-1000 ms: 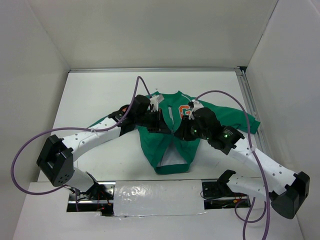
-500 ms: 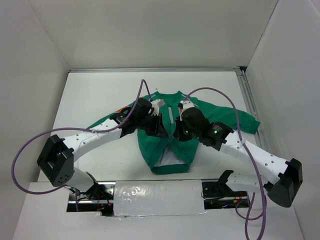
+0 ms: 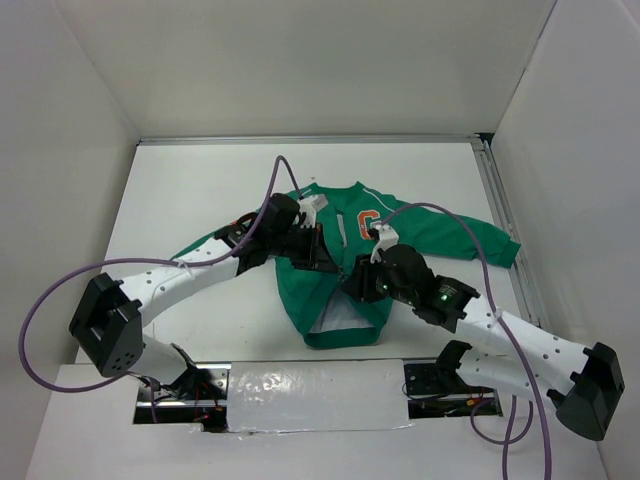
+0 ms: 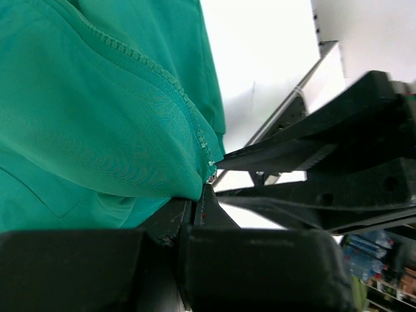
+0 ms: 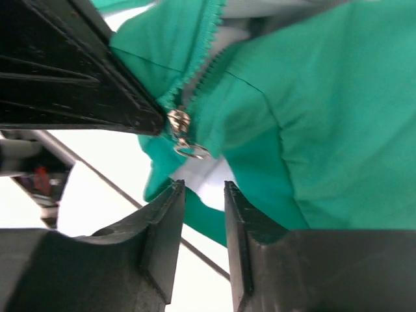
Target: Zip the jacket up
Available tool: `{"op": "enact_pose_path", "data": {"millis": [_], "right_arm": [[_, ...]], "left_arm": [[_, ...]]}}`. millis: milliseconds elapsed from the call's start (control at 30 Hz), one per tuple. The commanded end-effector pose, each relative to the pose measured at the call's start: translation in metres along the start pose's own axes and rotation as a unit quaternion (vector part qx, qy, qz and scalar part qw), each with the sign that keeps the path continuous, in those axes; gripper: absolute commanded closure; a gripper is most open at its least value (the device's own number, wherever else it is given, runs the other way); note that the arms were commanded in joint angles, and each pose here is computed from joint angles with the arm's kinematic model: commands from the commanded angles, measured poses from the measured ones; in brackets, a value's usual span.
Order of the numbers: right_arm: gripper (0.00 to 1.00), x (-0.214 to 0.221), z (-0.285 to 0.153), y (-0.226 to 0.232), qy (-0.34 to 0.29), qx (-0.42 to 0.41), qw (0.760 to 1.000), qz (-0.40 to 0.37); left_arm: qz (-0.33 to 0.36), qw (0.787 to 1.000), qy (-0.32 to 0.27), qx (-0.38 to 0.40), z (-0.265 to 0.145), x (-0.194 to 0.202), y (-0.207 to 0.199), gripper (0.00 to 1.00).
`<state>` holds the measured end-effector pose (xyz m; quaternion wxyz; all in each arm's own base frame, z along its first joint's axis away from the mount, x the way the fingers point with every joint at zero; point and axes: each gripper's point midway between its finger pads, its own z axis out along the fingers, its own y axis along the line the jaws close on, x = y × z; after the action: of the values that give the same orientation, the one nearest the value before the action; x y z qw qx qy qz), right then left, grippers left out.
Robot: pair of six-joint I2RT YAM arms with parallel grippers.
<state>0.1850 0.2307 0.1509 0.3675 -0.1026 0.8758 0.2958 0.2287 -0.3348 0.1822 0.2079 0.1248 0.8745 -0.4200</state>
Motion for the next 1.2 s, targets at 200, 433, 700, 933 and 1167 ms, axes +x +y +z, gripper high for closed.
{"op": "enact_pose_path", "data": {"millis": [200,433,700,933,1167], "right_arm": [[0.55,-0.036,-0.001,0.028,-0.077,-0.100,0.992,0.023],[0.54,-0.047,-0.004,0.023,-0.093,-0.118,0.988,0.027],[0.58,-0.039,-0.011,0.035,-0.076,-0.169,0.983,0.016],[0.61,-0.040,-0.017,0.043,-0.072,-0.186,0.980,0.016],[0.55,-0.042,-0.016,0.035,-0.070,-0.156,0.984,0.041]], "left_arm": [[0.019,0.996,-0.018,0.083,-0.018,-0.014,-0.038,1.00],[0.024,0.994,-0.014,0.106,-0.022,-0.012,-0.040,1.00],[0.018,0.993,-0.019,0.115,-0.024,-0.017,-0.041,1.00],[0.006,0.995,-0.033,0.095,-0.023,-0.022,-0.035,1.00],[0.001,0.995,-0.038,0.091,-0.024,-0.024,-0.035,1.00]]}}
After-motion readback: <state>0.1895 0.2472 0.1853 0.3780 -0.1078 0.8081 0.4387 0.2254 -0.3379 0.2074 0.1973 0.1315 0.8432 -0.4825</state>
